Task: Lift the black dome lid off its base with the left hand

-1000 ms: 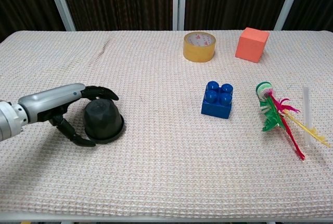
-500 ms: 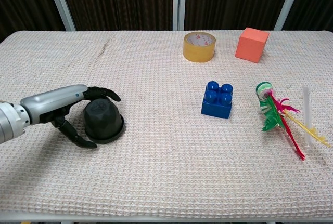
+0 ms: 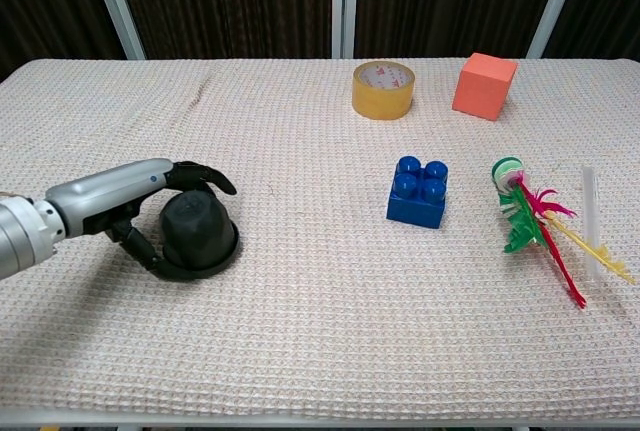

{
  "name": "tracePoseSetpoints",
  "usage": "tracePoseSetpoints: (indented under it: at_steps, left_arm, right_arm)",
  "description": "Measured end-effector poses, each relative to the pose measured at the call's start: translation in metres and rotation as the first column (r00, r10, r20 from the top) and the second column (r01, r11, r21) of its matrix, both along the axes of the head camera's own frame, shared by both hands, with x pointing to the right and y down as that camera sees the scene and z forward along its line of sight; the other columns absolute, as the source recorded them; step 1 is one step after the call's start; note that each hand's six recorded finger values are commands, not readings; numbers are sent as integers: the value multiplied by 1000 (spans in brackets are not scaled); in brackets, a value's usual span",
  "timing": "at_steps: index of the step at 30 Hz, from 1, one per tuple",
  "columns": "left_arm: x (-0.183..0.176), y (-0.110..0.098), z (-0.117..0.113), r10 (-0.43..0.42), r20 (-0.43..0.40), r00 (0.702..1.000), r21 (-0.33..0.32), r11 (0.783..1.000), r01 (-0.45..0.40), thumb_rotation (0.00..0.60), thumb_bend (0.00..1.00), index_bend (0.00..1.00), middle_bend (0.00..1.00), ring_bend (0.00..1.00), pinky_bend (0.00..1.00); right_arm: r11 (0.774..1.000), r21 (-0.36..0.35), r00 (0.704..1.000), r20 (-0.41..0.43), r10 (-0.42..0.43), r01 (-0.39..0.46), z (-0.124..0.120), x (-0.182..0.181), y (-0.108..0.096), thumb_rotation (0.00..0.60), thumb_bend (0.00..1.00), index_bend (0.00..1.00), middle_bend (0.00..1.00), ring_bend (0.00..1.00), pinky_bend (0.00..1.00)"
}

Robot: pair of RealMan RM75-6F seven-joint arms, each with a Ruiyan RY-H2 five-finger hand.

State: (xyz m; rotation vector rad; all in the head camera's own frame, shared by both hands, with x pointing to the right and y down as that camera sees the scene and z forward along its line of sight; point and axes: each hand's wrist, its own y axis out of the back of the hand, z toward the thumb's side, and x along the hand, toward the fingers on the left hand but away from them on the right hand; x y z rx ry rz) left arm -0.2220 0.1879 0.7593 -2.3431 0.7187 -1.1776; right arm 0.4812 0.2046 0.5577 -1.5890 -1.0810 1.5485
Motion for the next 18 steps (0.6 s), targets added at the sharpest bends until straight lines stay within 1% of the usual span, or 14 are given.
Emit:
tracePoseSetpoints:
  at_steps: [7,18]
  left_arm:
    - [0,1,4,0,11,1000,11,1000,0,600,38,237,354,69,164]
    - [-1,-8,-6,-34,-27,999,49,998,36,600,150,298,411,131,206]
  right_arm:
    - [1000,0,1000,-3,3,-3,0,1,0,600,188,0,8,0,0]
    - [1000,4,1000,-3,3,-3,-1,1,0,600,189,0,9,0,0]
